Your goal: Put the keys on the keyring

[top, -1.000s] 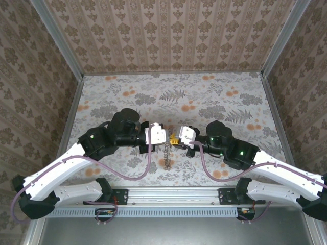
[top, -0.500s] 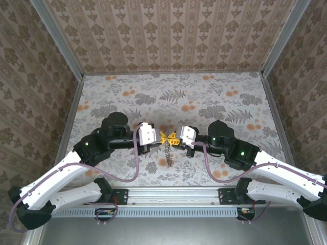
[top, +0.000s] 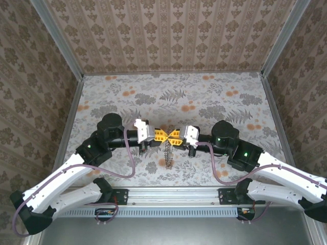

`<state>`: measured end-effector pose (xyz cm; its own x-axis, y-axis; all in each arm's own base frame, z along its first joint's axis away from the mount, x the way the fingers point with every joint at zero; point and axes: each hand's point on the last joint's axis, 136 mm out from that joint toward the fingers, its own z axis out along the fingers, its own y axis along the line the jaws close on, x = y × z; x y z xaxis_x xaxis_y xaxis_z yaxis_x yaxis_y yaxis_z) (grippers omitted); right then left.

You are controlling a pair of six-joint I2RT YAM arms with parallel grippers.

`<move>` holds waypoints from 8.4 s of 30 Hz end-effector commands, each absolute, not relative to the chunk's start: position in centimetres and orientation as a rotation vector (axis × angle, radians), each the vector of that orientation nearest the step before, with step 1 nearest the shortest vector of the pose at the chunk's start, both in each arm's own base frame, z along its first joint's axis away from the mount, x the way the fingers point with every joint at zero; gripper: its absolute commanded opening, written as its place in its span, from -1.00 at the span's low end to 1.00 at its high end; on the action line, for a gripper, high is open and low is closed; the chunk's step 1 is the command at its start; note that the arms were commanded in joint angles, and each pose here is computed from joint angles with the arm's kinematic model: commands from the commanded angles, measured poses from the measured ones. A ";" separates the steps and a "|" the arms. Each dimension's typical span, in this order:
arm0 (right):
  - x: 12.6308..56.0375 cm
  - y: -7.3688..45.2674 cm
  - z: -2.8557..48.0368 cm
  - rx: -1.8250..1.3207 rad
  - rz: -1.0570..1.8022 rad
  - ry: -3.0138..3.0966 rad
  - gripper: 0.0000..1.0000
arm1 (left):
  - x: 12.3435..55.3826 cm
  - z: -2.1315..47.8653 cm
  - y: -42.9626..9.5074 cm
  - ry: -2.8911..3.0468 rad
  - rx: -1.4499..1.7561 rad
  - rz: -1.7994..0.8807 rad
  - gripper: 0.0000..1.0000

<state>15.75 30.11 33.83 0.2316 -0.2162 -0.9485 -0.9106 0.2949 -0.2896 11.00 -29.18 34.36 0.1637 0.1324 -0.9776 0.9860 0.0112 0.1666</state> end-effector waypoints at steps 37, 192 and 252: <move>17.2 29.6 33.7 -1.142 0.615 1.313 -1.00 | 11.8 32.9 -28.6 1.372 1.620 -0.586 -0.42; 28.3 25.1 17.6 -0.551 0.788 2.246 -1.00 | 23.6 18.9 -30.2 1.917 0.719 -1.220 -0.09; 26.8 27.2 22.1 -0.571 1.007 2.042 -0.77 | 20.8 18.9 -33.8 1.701 0.801 -1.672 -1.00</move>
<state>28.07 25.52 19.24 -0.6560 -0.0617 -0.7522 -0.5778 0.6822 0.4480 22.63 -33.27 15.29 -0.7155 0.0095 -0.6986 0.6908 0.1590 -0.7054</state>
